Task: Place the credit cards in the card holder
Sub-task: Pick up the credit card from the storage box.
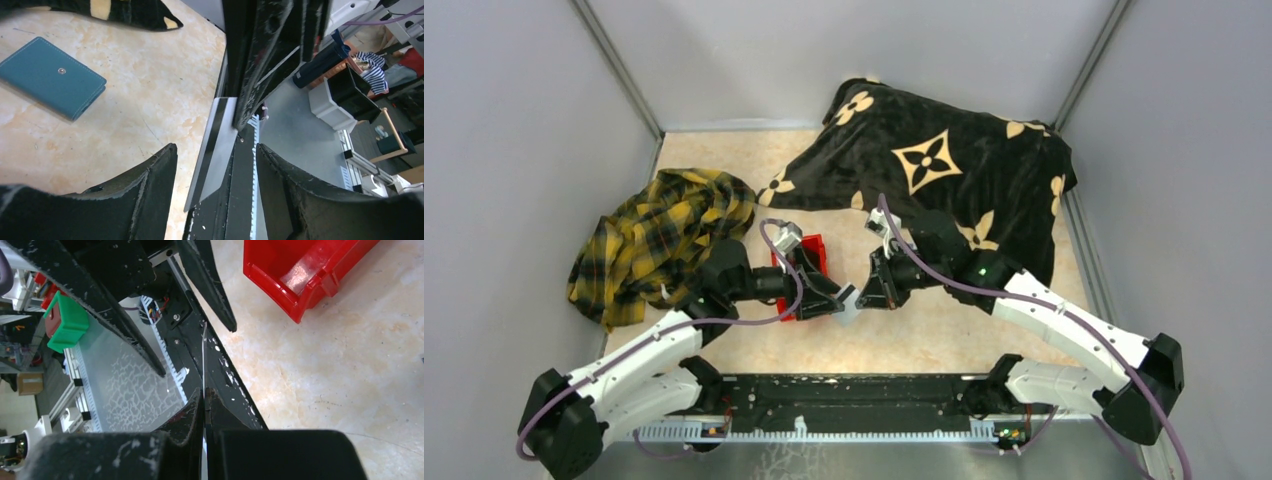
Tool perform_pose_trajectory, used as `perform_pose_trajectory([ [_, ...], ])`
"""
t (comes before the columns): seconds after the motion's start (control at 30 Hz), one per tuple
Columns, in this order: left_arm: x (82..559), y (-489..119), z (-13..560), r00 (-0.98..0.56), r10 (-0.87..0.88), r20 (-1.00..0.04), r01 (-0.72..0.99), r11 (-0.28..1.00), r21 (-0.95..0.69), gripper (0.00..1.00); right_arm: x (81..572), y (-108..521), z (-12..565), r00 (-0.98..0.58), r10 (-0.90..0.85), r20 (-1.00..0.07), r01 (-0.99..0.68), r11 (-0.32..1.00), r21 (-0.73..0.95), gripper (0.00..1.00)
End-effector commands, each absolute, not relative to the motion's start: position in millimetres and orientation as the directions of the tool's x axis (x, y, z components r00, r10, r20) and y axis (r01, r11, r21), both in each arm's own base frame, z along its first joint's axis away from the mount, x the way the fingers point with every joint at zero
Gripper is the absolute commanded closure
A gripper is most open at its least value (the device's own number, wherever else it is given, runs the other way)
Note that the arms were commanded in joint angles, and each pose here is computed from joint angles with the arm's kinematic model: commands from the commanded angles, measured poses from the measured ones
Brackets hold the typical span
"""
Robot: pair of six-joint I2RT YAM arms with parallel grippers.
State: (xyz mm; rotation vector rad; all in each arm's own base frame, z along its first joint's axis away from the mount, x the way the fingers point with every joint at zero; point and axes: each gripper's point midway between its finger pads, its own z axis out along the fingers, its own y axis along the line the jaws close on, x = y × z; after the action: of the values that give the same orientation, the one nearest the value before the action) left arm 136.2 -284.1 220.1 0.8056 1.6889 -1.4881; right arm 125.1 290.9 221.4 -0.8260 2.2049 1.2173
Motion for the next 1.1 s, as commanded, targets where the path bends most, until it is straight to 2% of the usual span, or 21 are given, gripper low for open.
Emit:
perform_pose_trajectory([
  [0.0, 130, -291, 235, -0.475, 0.013, -0.880, 0.879, 0.055, -0.474, 0.36, 128, 297, 230, -0.692, -0.251, -0.676, -0.717, 0.346, 0.605, 1.00],
  [0.07, 129, -292, 234, -0.476, 0.023, -0.879, 0.879, 0.043, -0.475, 0.44, 130, 296, 227, -0.697, -0.253, -0.671, -0.713, 0.344, 0.611, 1.00],
  [0.17, 129, -294, 230, -0.489, 0.040, -0.871, 0.872, 0.028, -0.488, 0.61, 132, 296, 227, -0.702, -0.250, -0.667, -0.709, 0.333, 0.622, 1.00],
  [0.23, 130, -296, 226, -0.502, 0.053, -0.863, 0.865, 0.026, -0.502, 0.69, 133, 296, 230, -0.702, -0.246, -0.668, -0.710, 0.323, 0.626, 1.00],
  [0.4, 132, -298, 218, -0.516, 0.073, -0.853, 0.856, 0.028, -0.516, 0.70, 133, 298, 236, -0.701, -0.244, -0.670, -0.712, 0.300, 0.635, 1.00],
  [0.47, 131, -299, 217, -0.517, 0.078, -0.852, 0.856, 0.021, -0.517, 0.75, 134, 298, 235, -0.704, -0.246, -0.666, -0.709, 0.297, 0.640, 1.00],
  [0.6, 129, -300, 218, -0.517, 0.083, -0.852, 0.855, 0.000, -0.519, 1.00, 138, 298, 232, -0.711, -0.249, -0.658, -0.703, 0.299, 0.646, 1.00],
  [0.67, 128, -301, 218, -0.522, 0.084, -0.849, 0.851, -0.011, -0.525, 1.00, 142, 297, 232, -0.710, -0.242, -0.662, -0.703, 0.307, 0.642, 1.00],
  [0.73, 129, -301, 215, -0.530, 0.082, -0.844, 0.847, -0.007, -0.532, 1.00, 149, 293, 232, -0.699, -0.229, -0.677, -0.708, 0.350, 0.613, 0.90],
  [0.83, 136, -302, 217, -0.541, 0.026, -0.840, 0.841, 0.025, -0.541, 1.00, 163, 282, 237, -0.660, -0.170, -0.731, -0.716, 0.435, 0.546, 0.61],
  [0.87, 138, -302, 219, -0.545, -0.002, -0.838, 0.838, 0.029, -0.545, 1.00, 168, 278, 238, -0.652, -0.143, -0.744, -0.709, 0.463, 0.532, 0.54],
  [0.97, 148, -301, 228, -0.564, -0.123, -0.816, 0.817, 0.060, -0.574, 1.00, 174, 270, 236, -0.639, -0.065, -0.766, -0.682, 0.509, 0.526, 0.47],
  [1.07, 154, -299, 230, -0.597, -0.237, -0.767, 0.777, 0.068, -0.626, 1.00, 177, 266, 231, -0.626, 0.017, -0.779, -0.660, 0.520, 0.542, 0.46],
])
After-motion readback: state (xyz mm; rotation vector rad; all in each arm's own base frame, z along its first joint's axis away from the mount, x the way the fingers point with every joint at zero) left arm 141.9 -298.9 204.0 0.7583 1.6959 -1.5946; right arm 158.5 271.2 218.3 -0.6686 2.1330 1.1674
